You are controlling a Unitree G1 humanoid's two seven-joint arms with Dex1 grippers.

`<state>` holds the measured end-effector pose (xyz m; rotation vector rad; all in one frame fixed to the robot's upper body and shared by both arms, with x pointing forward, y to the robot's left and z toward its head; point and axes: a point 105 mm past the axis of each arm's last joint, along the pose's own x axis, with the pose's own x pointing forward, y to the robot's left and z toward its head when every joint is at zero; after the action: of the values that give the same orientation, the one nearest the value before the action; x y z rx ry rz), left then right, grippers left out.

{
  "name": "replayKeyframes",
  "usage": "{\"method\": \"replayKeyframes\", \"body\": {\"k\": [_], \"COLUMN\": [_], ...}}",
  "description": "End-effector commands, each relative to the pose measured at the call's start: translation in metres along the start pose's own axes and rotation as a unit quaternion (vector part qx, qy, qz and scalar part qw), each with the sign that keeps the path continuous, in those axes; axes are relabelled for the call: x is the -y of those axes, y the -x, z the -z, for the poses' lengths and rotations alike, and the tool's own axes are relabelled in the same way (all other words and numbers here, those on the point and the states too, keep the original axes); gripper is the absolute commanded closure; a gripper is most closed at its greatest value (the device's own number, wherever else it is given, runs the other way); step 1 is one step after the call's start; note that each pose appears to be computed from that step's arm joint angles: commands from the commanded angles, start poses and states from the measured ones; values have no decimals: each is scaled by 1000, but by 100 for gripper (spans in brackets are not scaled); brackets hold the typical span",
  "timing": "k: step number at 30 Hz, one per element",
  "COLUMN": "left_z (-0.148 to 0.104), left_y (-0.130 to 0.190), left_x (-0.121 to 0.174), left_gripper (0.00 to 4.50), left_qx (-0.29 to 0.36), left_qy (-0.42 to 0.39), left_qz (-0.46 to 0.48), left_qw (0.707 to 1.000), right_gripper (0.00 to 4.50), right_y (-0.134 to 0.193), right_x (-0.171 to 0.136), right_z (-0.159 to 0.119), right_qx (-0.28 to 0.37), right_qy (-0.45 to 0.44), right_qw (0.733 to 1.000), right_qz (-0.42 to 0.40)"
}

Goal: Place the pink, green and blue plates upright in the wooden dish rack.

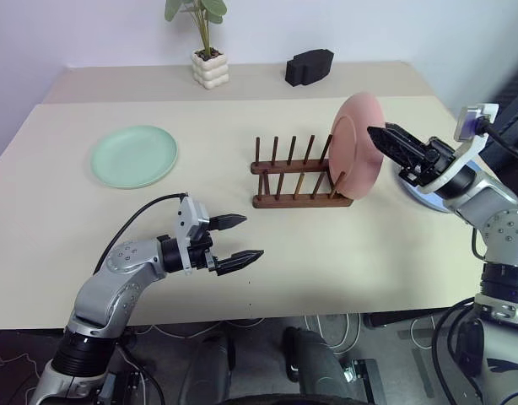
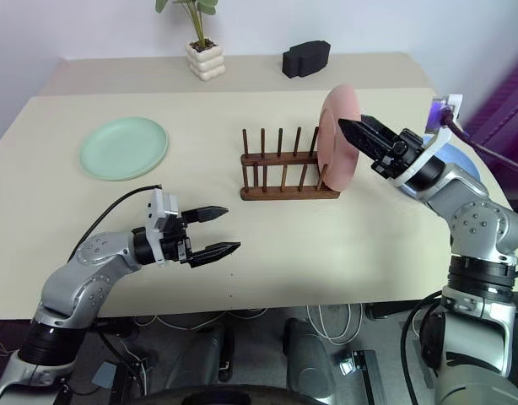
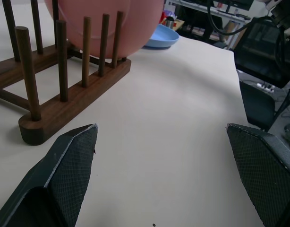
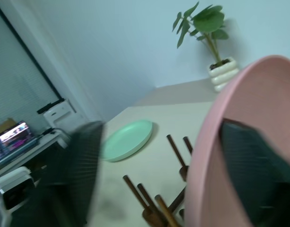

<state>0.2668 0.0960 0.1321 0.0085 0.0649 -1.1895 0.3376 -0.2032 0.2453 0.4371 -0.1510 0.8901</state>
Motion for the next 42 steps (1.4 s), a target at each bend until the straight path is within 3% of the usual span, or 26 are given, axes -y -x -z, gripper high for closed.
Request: {"method": "replayKeyframes", "body": {"k": [1, 10, 15, 20, 23, 25, 29, 32, 34, 42], "left_z": [-9, -12, -20, -44, -53, -57, -72, -63, -56, -23], "left_y": [-3, -4, 2, 35, 78, 94, 136, 162, 172, 173], "left_x": [2, 0, -14, -57, -112, -130, -173, -194, -202, -223], "left_gripper": [0, 0, 0, 0, 0, 0, 0, 0, 0, 0], "left_qx": [9, 11, 24, 64, 47, 46, 64, 54, 48, -12], "left_qy": [-13, -20, -34, -37, -58, -59, -41, 14, 46, 134], "left_qz": [8, -2, -44, -154, -302, -356, -516, -603, -635, -681], "left_qw": [1000, 1000, 998, 985, 951, 931, 853, 796, 769, 720], "right_gripper": [5, 5, 5, 5, 5, 5, 5, 5, 5, 5], "right_y": [0, 18, 45, 56, 42, 34, 2, -18, -27, -47], "right_x": [0, 6, -3, -24, -53, -64, -87, -98, -102, -104], "right_z": [-28, -61, -68, -49, -23, -12, 7, 23, 31, 55], "right_qx": [50, 95, 54, -37, -112, -133, -132, -140, -142, -155], "right_qy": [43, 125, 215, 293, 335, 347, 373, 388, 388, 391], "right_qw": [998, 985, 970, 951, 935, 928, 917, 906, 904, 898], "right_qz": [12, 69, 102, 88, 25, 0, -58, -92, -109, -133]}}
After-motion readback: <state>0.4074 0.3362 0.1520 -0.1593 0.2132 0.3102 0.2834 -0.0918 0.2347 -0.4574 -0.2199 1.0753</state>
